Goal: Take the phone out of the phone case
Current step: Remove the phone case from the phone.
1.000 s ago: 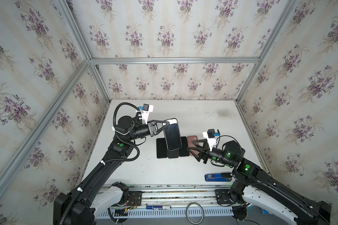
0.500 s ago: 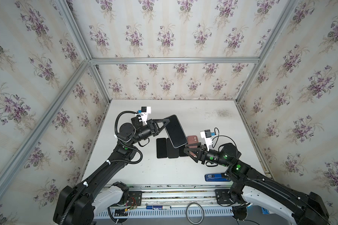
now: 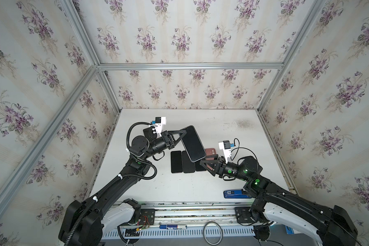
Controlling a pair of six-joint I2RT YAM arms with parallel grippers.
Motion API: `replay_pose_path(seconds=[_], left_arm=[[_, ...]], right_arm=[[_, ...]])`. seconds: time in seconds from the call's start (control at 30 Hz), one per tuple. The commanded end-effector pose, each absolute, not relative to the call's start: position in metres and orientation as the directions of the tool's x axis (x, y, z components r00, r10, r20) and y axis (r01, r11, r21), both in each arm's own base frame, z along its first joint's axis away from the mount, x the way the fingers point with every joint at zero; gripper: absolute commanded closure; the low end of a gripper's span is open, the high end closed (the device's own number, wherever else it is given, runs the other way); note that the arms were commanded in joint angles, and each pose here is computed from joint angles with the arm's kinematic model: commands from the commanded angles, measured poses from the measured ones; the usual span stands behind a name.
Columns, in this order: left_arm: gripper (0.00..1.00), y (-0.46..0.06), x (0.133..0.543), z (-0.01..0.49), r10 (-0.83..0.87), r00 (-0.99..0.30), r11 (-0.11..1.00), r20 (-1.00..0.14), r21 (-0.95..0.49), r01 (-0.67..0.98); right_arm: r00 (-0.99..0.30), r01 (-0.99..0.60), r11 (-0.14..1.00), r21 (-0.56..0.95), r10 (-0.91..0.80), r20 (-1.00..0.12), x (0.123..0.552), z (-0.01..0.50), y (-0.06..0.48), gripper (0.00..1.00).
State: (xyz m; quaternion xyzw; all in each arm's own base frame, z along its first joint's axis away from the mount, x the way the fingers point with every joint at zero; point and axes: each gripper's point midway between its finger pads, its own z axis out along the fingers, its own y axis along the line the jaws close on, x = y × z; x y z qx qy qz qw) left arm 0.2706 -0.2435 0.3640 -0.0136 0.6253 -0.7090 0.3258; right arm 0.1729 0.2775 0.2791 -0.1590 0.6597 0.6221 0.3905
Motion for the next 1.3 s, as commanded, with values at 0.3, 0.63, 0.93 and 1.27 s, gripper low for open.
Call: replay_pose_path(seconds=[0.3,0.63,0.93,1.27], left_arm=[[1.0,-0.244,0.259,0.378,-0.478,-0.772,-0.066,-0.419,-0.859,0.507],[1.0,-0.246,0.25,0.384,-0.462,-0.772,-0.089,-0.436,-0.844,0.529],[1.0,-0.248,0.252,0.375,-0.457,-0.778,-0.076,-0.432,-0.852,0.518],[1.0,-0.248,0.271,0.36,-0.499,-0.762,-0.023,-0.414,-0.872,0.489]], right_arm=[[-0.603,-0.723,0.166,0.67,0.322,-0.73,0.18,0.294,0.279,0.38],[-0.603,-0.71,0.185,0.679,0.337,-0.723,0.192,0.291,0.279,0.38],[-0.615,-0.698,0.16,0.698,0.366,-0.699,0.198,0.297,0.274,0.5],[-0.662,-0.67,0.108,0.734,0.359,-0.658,0.193,0.296,0.277,0.82]])
